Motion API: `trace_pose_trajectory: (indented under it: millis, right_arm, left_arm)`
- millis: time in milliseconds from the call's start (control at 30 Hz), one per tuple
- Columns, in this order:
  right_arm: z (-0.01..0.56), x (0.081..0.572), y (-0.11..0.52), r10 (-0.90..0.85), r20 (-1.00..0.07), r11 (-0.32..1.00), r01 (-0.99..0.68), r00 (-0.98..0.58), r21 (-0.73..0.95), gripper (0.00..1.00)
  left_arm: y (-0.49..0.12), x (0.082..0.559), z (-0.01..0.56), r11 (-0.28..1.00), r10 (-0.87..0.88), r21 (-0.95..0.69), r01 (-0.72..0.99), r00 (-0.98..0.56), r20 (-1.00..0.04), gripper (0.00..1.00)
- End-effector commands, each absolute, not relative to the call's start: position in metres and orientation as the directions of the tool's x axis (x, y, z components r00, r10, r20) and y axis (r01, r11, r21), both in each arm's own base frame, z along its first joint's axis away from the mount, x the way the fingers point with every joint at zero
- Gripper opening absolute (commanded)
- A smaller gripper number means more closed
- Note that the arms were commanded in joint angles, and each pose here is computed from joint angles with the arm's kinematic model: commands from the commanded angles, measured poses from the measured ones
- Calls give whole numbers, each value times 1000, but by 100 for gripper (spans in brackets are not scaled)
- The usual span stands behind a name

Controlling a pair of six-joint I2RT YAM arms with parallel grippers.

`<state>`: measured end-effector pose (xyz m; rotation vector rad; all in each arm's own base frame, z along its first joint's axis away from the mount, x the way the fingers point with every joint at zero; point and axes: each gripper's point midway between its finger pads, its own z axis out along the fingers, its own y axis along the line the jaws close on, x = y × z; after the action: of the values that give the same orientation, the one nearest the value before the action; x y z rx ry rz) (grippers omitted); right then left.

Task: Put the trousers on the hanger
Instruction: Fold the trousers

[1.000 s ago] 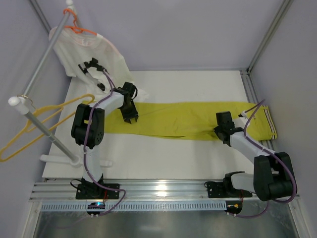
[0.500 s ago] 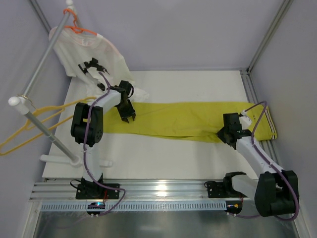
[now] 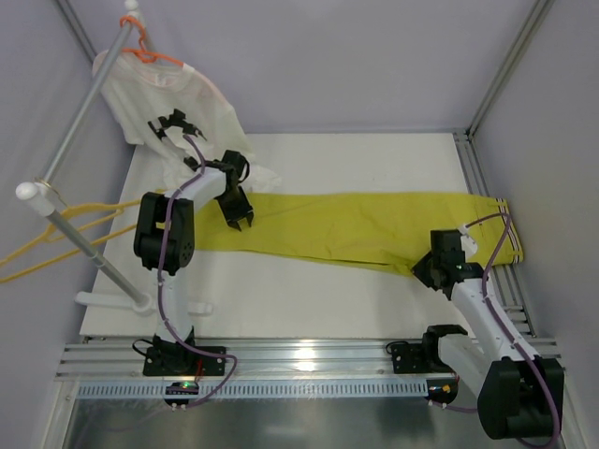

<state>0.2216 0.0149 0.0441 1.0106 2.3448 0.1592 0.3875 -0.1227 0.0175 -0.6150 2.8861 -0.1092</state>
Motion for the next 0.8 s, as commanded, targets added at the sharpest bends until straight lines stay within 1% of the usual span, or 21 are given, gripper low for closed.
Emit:
trace_pose_trajectory:
  millis: [0,33,67,100,167,300,500,600,700,733,767]
  right_arm:
    - [41,203,20,693,-414,718,622,-591,314,4]
    - [42,200,19,695,-416,714,627,-586,310,4]
    - [41,196,10,699,-434,703,656,-569,273,4]
    - [40,188,6,704,-429,694,678,-567,243,4]
    - [41,188,8,718,-421,681,686,-554,259,4]
    - [42,178,1,742,-417,644,732,-526,222,4]
    - [42,169,0,750,-411,632,746,-518,213,4]
    - [55,169,-2,748,-417,632,746,-516,211,4]
    - [71,176,-1,750,-438,631,736,-496,245,24]
    - [75,180,-1,747,-445,636,727,-494,259,33]
    - [77,182,5,740,-436,652,705,-512,279,34]
  left_arm:
    - [-75,385,-20,901,-410,66,-428,-892,-192,37]
    - [-74,386,-20,901,-410,67,-428,-892,-191,37]
    - [-75,387,-20,902,-409,65,-427,-893,-189,37]
    - [-75,387,-20,901,-411,64,-429,-892,-189,37]
    - [-75,389,-19,899,-416,61,-434,-889,-193,38]
    - [-75,391,-20,901,-413,60,-429,-893,-176,38]
    - [-74,392,-20,902,-418,43,-430,-892,-172,37]
    - [-73,393,-21,900,-422,40,-434,-891,-169,38]
    - [-74,393,-20,900,-424,35,-435,-890,-168,37]
    - [-74,393,-20,899,-425,34,-436,-889,-169,37]
    - [-74,392,-20,899,-425,34,-436,-889,-169,37]
